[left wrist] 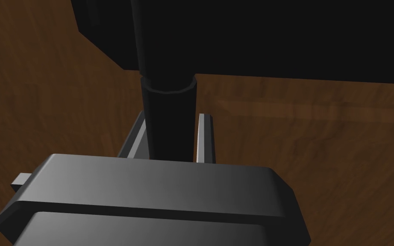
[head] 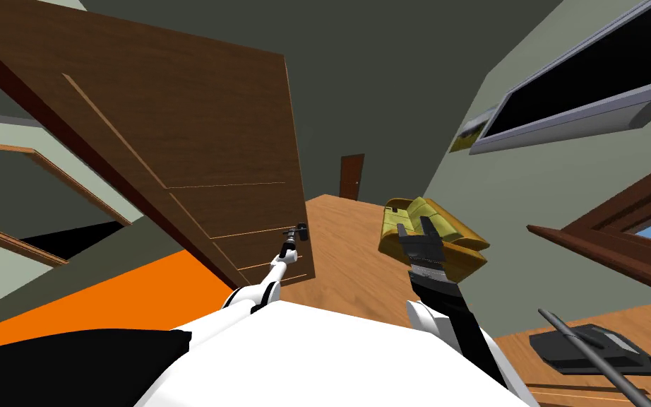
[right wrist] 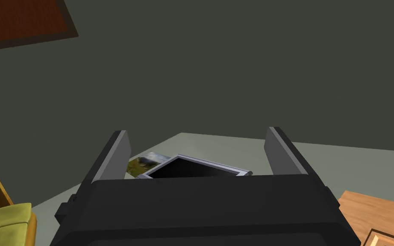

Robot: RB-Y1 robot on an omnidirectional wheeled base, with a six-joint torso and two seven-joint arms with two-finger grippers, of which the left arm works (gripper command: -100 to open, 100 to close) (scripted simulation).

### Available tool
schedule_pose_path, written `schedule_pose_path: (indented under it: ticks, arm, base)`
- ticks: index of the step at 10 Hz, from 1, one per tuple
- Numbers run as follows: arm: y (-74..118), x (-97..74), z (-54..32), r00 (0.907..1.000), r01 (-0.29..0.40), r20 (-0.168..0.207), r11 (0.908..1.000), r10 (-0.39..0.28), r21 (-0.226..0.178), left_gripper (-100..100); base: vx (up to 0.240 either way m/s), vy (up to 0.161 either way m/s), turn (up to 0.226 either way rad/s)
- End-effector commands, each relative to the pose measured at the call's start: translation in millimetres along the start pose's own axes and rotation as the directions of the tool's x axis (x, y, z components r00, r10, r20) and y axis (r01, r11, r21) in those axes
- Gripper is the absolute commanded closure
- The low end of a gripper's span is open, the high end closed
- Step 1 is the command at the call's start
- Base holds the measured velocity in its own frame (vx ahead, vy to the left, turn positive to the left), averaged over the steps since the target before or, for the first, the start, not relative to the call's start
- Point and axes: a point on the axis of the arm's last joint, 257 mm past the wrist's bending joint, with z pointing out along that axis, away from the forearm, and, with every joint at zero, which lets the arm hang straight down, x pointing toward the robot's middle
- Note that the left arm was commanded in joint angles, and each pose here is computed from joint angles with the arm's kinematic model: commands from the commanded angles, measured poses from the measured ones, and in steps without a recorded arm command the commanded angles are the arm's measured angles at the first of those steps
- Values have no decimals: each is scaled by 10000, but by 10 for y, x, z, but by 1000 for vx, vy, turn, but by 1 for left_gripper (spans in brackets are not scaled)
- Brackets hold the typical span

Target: Push the door open

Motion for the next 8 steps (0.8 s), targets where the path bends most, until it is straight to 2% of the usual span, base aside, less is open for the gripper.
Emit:
schedule_pose_path:
  ticks: [1, 6, 8]
  arm:
    - [-47, -92, 33, 9999, -16, 104, 9999, 15, 105, 100]
    - [-54, -145, 84, 9999, 25, 137, 9999, -27, 103, 100]
    - [-58, -165, 102, 9999, 44, 149, 9999, -45, 103, 100]
  base:
    - [179, -85, 204]
    - [186, -89, 161]
    - [176, -135, 152]
